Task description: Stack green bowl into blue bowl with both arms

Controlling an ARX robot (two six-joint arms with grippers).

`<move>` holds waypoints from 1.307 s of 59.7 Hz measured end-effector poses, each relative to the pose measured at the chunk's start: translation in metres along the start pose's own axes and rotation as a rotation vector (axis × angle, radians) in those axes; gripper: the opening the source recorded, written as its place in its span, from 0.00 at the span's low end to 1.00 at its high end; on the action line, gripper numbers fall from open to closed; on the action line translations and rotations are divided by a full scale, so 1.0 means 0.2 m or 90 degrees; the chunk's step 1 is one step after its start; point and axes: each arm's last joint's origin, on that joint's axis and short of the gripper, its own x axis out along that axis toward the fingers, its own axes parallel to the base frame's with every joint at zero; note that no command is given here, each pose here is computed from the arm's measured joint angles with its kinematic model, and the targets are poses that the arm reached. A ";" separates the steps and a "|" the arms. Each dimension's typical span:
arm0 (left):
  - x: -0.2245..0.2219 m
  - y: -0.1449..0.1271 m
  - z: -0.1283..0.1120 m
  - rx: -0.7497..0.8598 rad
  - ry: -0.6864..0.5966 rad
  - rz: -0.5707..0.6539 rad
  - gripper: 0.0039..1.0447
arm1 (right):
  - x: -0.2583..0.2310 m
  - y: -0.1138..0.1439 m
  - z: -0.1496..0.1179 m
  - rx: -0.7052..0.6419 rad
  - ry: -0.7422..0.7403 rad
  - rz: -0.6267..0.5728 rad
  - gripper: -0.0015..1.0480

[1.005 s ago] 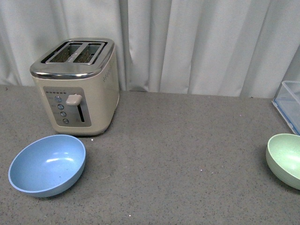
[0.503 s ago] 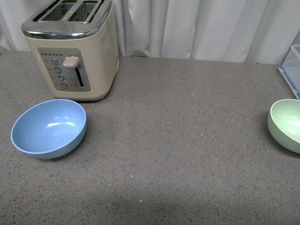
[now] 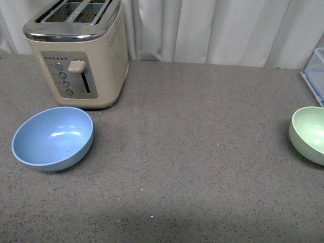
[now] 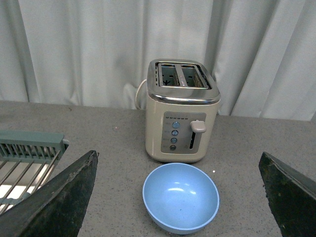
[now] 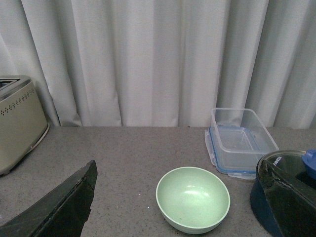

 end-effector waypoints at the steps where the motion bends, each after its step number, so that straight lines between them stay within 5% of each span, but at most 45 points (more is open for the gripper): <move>1: 0.00 0.00 0.00 0.000 0.000 0.000 0.94 | 0.00 0.00 0.00 0.000 0.000 0.000 0.91; 21: 0.00 0.00 0.00 0.000 0.000 0.000 0.94 | 0.00 0.00 0.00 0.000 0.000 0.000 0.91; 28: 0.01 -0.03 -0.02 -0.193 0.317 0.004 0.94 | 0.00 0.00 0.00 0.000 0.000 0.000 0.91; 34: 0.03 -0.05 -0.07 -0.309 0.438 0.061 0.94 | 0.00 0.00 0.00 0.000 0.000 0.000 0.91; 49: 0.22 -0.05 -0.07 -0.398 0.446 0.144 0.94 | 0.00 0.00 0.00 0.000 0.000 0.000 0.91; 78: 0.66 -0.05 -0.24 -0.362 0.530 0.222 0.94 | 0.00 0.00 0.00 0.000 0.000 0.000 0.91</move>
